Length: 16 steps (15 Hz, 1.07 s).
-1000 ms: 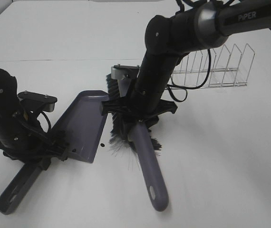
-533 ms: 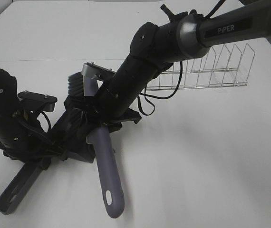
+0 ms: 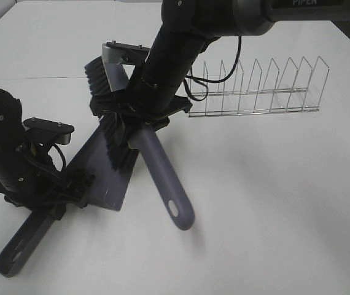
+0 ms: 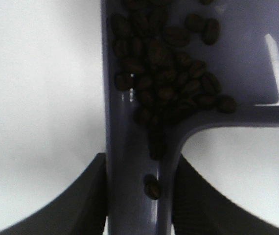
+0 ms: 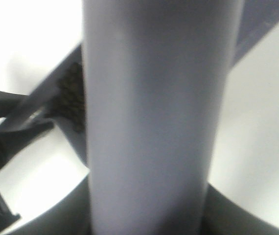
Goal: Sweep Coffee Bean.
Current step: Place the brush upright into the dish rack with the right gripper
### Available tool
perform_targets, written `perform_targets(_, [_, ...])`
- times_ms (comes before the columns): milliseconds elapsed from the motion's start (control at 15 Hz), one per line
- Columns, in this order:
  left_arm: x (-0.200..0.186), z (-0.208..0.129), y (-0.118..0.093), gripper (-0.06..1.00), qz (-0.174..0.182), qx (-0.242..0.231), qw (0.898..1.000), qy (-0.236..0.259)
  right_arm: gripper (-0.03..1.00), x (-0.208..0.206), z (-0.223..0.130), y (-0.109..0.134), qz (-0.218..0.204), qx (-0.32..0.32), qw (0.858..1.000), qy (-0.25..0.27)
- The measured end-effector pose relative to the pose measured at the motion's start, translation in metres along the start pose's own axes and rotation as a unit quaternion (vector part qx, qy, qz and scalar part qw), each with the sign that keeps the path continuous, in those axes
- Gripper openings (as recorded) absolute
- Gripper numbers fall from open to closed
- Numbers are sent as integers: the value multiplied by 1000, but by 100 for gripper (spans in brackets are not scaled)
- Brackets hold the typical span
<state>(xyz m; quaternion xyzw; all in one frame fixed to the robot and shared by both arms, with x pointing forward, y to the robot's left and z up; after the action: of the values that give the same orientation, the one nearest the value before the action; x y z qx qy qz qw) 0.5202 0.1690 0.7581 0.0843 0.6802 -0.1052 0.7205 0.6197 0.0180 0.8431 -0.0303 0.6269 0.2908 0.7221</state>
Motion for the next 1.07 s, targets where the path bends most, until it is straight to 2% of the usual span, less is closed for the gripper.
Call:
perform_targets(200, [0,0,0,31,0,1,1000,0,29,-24,-18,-23,-75,-8,996,46])
perform_targets(467, [0,0,0,31,0,1,1000,0,29,-55,-32,-41,-91,12,992,81])
perform_targets(600, [0,0,0,31,0,1,1000,0,29,-66,-30,-64,-95,39,992,73])
perform_targets(733, [0,0,0,31,0,1,1000,-1,29,-78,-43,-87,-102,68,989,78])
perform_targets(1000, [0,0,0,31,1,2,1000,-1,29,-89,-90,-144,-124,136,976,120])
perform_targets(1067, [0,-1,0,31,1,2,1000,1,29,-92,-105,-168,-135,160,969,134])
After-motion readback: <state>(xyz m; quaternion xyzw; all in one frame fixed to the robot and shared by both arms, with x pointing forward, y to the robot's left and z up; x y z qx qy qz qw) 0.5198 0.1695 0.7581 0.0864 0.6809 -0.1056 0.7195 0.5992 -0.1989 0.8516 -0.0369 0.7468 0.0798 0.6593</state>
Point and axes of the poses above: a point on each arm's last joint axis where the gripper is mounted, x pointing out along that axis toward the gripper, y along the wrist's bending axis when the last joint is at zero, z = x × y, the point moved 10 cm from there along x, pointing out along that axis toward the gripper, and after that the axes turned 1 degree about -x, right-handed, at the moved point
